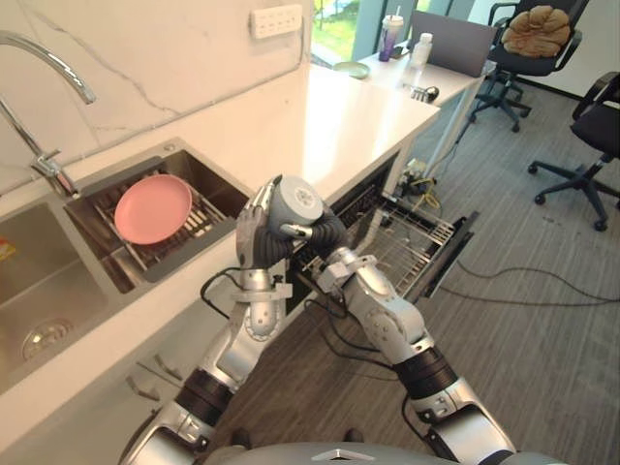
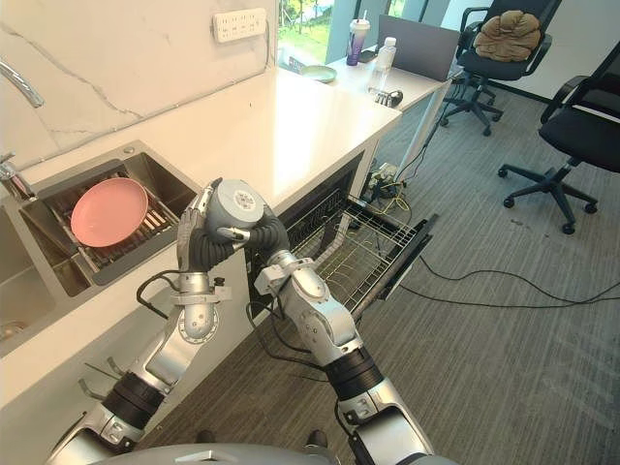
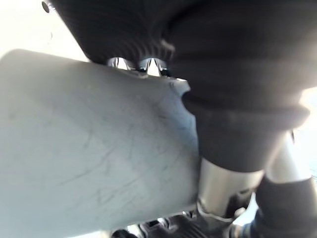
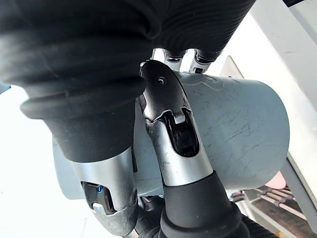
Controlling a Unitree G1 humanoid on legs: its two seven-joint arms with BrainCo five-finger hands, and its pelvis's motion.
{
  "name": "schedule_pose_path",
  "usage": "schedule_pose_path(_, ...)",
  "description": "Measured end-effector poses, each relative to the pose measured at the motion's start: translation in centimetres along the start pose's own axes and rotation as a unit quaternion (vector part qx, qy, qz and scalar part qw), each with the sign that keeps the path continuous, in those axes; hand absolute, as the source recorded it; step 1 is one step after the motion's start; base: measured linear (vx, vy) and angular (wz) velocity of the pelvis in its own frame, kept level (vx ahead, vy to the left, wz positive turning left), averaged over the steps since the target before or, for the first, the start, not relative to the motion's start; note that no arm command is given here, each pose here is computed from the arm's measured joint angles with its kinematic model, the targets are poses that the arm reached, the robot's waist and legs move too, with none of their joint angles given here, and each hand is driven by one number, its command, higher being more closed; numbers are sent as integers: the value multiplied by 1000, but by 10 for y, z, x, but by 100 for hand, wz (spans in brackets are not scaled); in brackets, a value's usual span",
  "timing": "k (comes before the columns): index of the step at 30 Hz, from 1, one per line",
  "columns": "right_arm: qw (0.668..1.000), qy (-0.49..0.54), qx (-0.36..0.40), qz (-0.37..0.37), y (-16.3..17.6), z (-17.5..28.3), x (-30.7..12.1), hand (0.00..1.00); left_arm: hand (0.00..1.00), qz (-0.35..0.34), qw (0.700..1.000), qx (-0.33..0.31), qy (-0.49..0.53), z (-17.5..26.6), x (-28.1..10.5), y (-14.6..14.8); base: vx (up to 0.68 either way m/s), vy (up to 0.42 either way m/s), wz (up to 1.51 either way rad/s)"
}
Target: Walk over to the sink, pick up the cup, carry it to the dishwasher, place the cup inside the dishwasher, then close the dishwasher door
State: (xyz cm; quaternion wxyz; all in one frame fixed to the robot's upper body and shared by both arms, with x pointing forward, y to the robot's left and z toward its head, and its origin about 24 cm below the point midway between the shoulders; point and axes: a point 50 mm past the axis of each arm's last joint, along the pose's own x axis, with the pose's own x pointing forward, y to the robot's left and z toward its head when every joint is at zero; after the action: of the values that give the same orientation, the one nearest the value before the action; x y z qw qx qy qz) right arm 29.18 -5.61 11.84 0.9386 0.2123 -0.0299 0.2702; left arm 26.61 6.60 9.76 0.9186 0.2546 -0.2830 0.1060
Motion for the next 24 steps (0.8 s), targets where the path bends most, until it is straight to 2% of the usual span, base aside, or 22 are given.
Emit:
schedule_pose_path(11,1000,10,-6,7,2,-2,6,0,100,2,1000,4,4,-2,1,2,-1,0,5)
schedule_pose_path(12,1000,11,-6,7,2,-2,6,100,100,1,1000,6,2,-3,1,3,-12,0,15)
schedule_pose_path(24,999,25,8,26,1,-8,8,100,100,-13,1000,26,-6,-9,0,7,-1,0,1)
